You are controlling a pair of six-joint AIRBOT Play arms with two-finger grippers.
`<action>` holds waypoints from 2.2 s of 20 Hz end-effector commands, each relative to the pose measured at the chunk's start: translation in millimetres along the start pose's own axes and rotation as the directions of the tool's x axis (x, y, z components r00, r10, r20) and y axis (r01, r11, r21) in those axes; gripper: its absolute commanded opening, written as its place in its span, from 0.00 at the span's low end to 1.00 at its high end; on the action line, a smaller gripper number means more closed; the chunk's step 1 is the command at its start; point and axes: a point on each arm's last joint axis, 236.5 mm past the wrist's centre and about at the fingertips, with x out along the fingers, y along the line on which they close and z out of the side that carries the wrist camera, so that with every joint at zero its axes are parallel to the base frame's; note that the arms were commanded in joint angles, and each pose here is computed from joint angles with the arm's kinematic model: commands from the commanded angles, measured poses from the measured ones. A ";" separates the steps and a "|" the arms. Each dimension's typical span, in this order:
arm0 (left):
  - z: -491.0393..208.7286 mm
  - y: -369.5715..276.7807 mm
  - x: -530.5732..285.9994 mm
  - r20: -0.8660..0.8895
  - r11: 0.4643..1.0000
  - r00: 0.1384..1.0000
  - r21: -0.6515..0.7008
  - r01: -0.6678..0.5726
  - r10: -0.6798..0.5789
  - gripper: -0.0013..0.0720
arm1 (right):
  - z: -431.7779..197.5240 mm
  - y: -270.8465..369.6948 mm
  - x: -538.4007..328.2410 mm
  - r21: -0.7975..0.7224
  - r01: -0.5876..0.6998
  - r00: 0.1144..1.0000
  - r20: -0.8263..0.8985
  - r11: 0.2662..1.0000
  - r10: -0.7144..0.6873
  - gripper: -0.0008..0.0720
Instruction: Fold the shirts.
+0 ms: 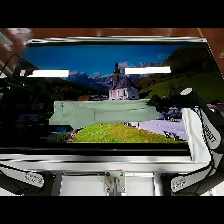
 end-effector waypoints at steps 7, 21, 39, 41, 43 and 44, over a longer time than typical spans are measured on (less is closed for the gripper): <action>-3.1 -103.8 50.6 -0.036 0.967 0.986 0.192 0.170 -0.166 0.07 | -3.5 89.5 -92.3 -0.225 -0.124 0.982 0.114 0.966 0.152 0.10; -152.8 -230.2 275.9 -0.162 0.921 0.983 0.362 0.142 -0.088 0.07 | -130.3 175.7 -258.5 -0.316 -0.133 0.954 0.217 0.939 0.208 0.10; 1.7 -271.7 -76.7 0.580 0.897 0.752 0.440 0.034 -0.313 0.07 | -146.7 295.8 -93.5 -0.443 -0.275 0.942 0.055 0.853 0.332 0.10; -13.7 -273.1 -142.1 0.665 0.894 0.675 0.449 -0.021 -0.318 0.07 | -154.5 305.8 -21.7 -0.417 -0.271 0.949 0.037 0.868 0.314 0.10; -39.4 -276.7 -181.0 0.701 0.882 0.638 0.466 -0.072 -0.318 0.07 | -162.7 311.3 38.6 -0.325 -0.294 0.945 0.038 0.899 0.323 0.10; -51.3 -277.9 -191.1 0.707 0.877 0.634 0.472 -0.091 -0.315 0.07 | -167.4 314.4 62.0 -0.252 -0.325 0.938 0.034 0.911 0.344 0.10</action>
